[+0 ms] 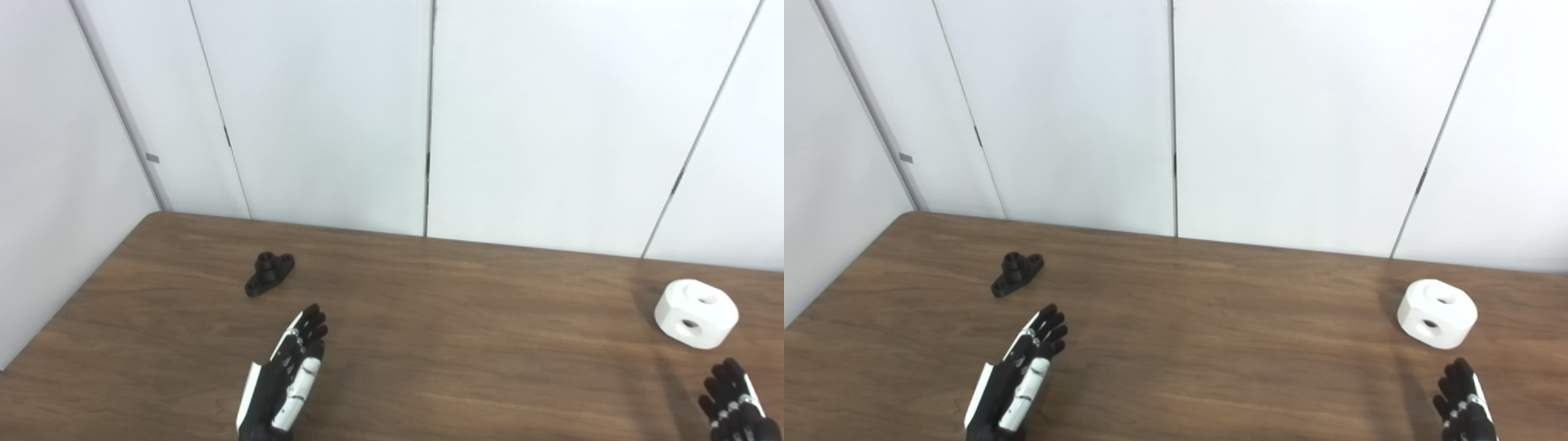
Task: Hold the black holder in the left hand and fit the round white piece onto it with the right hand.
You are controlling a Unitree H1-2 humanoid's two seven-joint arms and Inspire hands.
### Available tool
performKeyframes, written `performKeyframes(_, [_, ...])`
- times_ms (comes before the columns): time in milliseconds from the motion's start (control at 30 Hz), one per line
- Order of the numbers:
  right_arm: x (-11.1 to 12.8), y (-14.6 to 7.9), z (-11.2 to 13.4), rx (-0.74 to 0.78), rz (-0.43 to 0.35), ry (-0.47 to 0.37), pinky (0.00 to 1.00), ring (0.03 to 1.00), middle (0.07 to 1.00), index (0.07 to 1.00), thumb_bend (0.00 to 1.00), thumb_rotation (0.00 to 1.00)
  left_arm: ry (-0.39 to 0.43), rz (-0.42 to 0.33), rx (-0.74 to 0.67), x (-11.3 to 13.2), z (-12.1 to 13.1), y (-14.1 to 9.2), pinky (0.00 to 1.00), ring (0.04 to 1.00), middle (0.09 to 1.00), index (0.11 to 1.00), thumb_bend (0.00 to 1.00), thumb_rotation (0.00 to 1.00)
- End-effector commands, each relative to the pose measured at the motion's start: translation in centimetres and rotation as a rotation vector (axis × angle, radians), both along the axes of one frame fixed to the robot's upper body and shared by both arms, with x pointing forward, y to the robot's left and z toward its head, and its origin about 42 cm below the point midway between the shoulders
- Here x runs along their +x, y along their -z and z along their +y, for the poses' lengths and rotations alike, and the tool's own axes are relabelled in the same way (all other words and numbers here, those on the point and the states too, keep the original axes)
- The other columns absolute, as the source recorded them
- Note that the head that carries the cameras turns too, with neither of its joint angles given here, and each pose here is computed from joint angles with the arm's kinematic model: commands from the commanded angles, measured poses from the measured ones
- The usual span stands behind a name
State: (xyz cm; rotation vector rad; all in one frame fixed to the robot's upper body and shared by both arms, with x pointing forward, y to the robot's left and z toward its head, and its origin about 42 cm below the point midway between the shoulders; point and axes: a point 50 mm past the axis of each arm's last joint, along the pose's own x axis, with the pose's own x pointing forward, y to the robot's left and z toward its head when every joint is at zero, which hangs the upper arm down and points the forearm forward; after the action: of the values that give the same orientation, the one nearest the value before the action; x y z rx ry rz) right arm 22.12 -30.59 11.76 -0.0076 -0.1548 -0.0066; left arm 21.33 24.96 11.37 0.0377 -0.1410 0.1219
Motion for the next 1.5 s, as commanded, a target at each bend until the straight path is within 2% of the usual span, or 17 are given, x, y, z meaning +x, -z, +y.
performKeyframes(0, [-1.3, 1.3, -0.4, 0.014, 0.054, 0.002, 1.0, 1.0, 1.0, 1.0, 0.57, 1.0, -0.024, 0.014, 0.038, -2.1, -0.2, -0.1, 0.92, 0.914, 0.913, 0.926, 0.51, 0.64])
performKeyframes(100, [-1.3, 1.1, -0.3, 0.021, 0.052, -0.002, 1.0, 1.0, 1.0, 1.0, 0.58, 1.0, -0.045, 0.022, 0.121, -2.0, -0.2, -1.3, 0.9, 0.925, 0.922, 0.925, 0.55, 0.6])
performKeyframes(167, [-1.3, 1.1, -0.3, 0.025, 0.046, -0.005, 1.0, 1.0, 1.0, 1.0, 0.58, 1.0, -0.068, 0.042, 0.171, -2.0, -0.1, -2.2, 0.88, 0.917, 0.92, 0.924, 0.58, 0.49])
performKeyframes(200, [-1.3, 1.0, -0.3, 0.027, 0.044, -0.006, 1.0, 1.0, 1.0, 1.0, 0.58, 1.0, -0.083, 0.046, 0.179, -2.0, -0.1, -2.8, 0.88, 0.916, 0.92, 0.924, 0.59, 0.47])
performKeyframes(267, [-1.3, 0.9, -0.4, 0.024, 0.041, 0.0, 1.0, 1.0, 1.0, 1.0, 0.58, 1.0, -0.108, 0.043, 0.199, -1.5, 0.1, -4.2, 0.87, 0.91, 0.922, 0.918, 0.61, 0.35])
performKeyframes(333, [-1.3, 0.9, -0.5, 0.025, 0.043, 0.001, 1.0, 1.0, 1.0, 0.999, 0.56, 1.0, -0.133, 0.051, 0.264, -0.9, 0.3, -5.6, 0.85, 0.898, 0.92, 0.914, 0.63, 0.32])
performKeyframes(400, [-1.3, 1.0, -0.6, 0.021, 0.045, 0.003, 1.0, 1.0, 1.0, 0.996, 0.54, 1.0, -0.15, 0.055, 0.341, -0.2, 0.5, -6.8, 0.89, 0.914, 0.924, 0.915, 0.68, 0.32])
performKeyframes(500, [-1.3, 1.0, -0.6, 0.021, 0.043, 0.001, 1.0, 1.0, 1.0, 0.986, 0.53, 1.0, -0.175, 0.048, 0.467, 0.8, 0.8, -8.3, 0.92, 0.931, 0.935, 0.921, 0.74, 0.25])
performKeyframes(567, [-1.3, 1.0, -0.6, 0.022, 0.04, 0.005, 1.0, 1.0, 0.996, 0.967, 0.52, 0.99, -0.187, 0.042, 0.529, 1.4, 1.0, -9.1, 0.89, 0.925, 0.936, 0.919, 0.76, 0.21])
performKeyframes(700, [-1.4, 0.9, -0.5, 0.03, 0.047, 0.009, 1.0, 1.0, 0.997, 0.943, 0.52, 0.94, -0.209, 0.025, 0.656, 2.4, 1.7, -10.5, 0.86, 0.923, 0.943, 0.922, 0.75, 0.24])
performKeyframes(867, [-1.5, 0.8, -0.3, 0.031, 0.05, 0.005, 1.0, 1.0, 1.0, 0.944, 0.52, 0.93, -0.241, 0.025, 0.775, 3.6, 3.1, -11.4, 0.82, 0.926, 0.948, 0.926, 0.74, 0.29])
performKeyframes(1200, [-1.4, 0.6, -0.2, 0.008, 0.055, 0.009, 1.0, 1.0, 0.987, 0.904, 0.56, 0.77, -0.365, 0.055, 0.91, 6.9, 5.8, -12.0, 0.88, 0.951, 0.92, 0.858, 0.8, 0.41])
performKeyframes(1467, [-1.5, 0.5, -0.1, -0.024, 0.062, 0.023, 1.0, 1.0, 0.967, 0.873, 0.53, 0.76, -0.435, 0.083, 0.99, 9.3, 7.0, -12.2, 0.91, 0.96, 0.924, 0.822, 0.81, 0.4])
